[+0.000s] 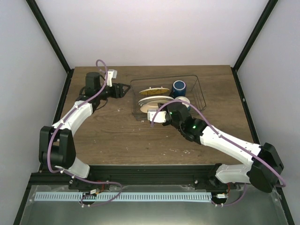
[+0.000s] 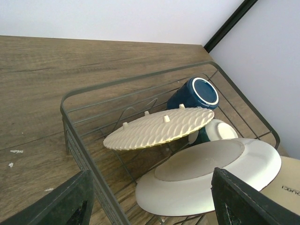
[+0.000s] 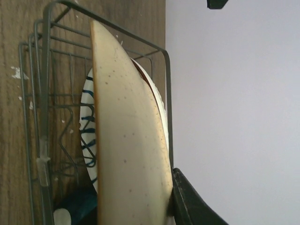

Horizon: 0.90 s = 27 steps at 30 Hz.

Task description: Load the mixed dishes into the dish rack

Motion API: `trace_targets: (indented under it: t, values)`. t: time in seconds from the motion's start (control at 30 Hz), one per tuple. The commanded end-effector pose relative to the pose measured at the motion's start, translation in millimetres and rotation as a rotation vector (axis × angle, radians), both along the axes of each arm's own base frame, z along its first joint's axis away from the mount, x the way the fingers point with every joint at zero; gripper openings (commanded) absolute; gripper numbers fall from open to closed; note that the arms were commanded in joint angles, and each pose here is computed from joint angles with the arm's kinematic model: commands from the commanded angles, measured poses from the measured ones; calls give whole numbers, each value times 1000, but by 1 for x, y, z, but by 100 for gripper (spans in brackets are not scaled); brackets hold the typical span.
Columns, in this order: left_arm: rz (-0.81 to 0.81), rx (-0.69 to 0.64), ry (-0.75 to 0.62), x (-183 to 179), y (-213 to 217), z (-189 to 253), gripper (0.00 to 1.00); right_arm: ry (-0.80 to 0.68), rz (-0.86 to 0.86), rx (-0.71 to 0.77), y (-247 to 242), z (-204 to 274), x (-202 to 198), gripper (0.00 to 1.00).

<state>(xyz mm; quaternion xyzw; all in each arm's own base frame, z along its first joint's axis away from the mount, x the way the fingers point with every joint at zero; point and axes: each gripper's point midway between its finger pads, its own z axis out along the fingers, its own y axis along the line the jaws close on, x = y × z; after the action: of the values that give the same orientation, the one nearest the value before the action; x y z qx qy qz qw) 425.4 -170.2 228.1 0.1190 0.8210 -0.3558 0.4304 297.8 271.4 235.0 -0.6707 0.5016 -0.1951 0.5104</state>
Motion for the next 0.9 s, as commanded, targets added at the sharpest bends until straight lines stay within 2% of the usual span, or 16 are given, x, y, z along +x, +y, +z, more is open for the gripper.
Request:
trace_targets:
  t: [0.0, 0.57, 0.87]
  values:
    - [-16, -12, -23, 2, -1, 4, 70, -185, -54, 67, -9, 59, 8, 1]
    - [-13, -10, -8, 2, 1, -1, 70, -33, -7, 79, -2, 33, -5, 1]
    - [-13, -11, -1, 3, 1, -5, 70, 23, 18, 58, 11, 3, -1, 1]
